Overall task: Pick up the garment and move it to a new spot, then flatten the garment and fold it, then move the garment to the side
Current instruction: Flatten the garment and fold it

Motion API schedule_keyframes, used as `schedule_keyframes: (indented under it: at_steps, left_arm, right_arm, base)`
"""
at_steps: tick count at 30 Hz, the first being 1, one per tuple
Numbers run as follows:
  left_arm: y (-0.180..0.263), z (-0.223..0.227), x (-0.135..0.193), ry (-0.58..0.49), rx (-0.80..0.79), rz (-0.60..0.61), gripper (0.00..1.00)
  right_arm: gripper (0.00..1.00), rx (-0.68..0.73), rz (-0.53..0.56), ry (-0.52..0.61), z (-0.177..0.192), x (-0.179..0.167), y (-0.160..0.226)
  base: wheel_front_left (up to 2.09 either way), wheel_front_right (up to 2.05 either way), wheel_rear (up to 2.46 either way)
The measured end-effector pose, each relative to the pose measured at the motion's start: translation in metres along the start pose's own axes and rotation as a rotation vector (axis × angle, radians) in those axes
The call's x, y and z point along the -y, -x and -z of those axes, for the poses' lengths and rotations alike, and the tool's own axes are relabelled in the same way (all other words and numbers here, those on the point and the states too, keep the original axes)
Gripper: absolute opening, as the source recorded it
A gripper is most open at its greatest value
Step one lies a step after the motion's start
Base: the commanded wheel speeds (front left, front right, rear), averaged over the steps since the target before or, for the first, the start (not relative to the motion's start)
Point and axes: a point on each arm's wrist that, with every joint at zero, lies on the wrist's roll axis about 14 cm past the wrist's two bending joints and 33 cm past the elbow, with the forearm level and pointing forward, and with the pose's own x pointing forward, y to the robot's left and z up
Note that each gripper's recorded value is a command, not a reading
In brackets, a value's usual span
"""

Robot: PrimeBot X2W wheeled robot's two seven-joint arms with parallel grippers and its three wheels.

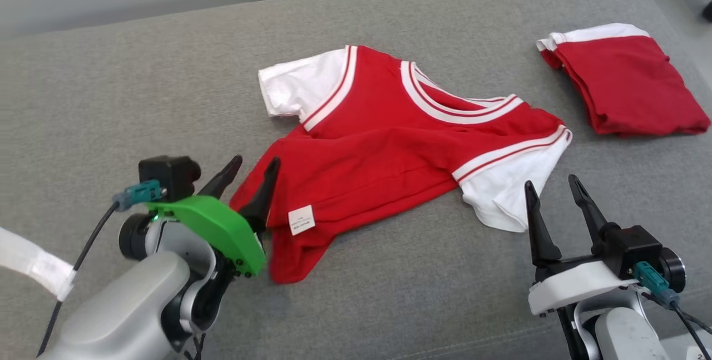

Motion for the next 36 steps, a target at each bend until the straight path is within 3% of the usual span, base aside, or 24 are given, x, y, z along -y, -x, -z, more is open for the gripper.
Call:
schedule_keyframes:
  at_steps: [5,12,23,24,26,27,36]
  left_arm:
    - [0.032,0.019,-0.014,0.083,-0.042,-0.058,1.00]
    - [0.042,0.030,-0.033,0.153,-0.052,-0.118,1.00]
    - [0.031,0.065,-0.035,0.209,-0.154,-0.088,1.00]
    - [0.028,0.064,-0.032,0.215,-0.154,-0.071,0.76]
    - [0.024,0.062,-0.025,0.237,-0.151,-0.034,0.05]
    - [0.022,0.061,-0.023,0.240,-0.153,-0.020,0.00]
    - [0.029,0.042,-0.021,0.198,-0.123,0.030,0.00]
  right_arm:
    - [1.00,0.011,-0.068,-0.003,-0.002,-0.022,-0.008]
    - [1.00,0.020,-0.127,-0.004,-0.004,-0.042,-0.018]
    - [1.00,0.009,-0.104,0.012,0.000,-0.033,-0.017]
    - [1.00,0.008,-0.100,0.013,0.000,-0.032,-0.017]
    - [1.00,0.006,-0.092,0.016,0.000,-0.029,-0.016]
    - [1.00,0.006,-0.089,0.017,0.000,-0.028,-0.015]
    - [1.00,0.000,-0.064,0.017,0.002,-0.020,-0.010]
  base:
    - [0.00,0.00,0.00]
    - [0.00,0.00,0.00]
    - [0.00,0.00,0.00]
    - [0.00,0.00,0.00]
    - [0.00,0.00,0.00]
    - [0.00,0.00,0.00]
    - [0.00,0.00,0.00]
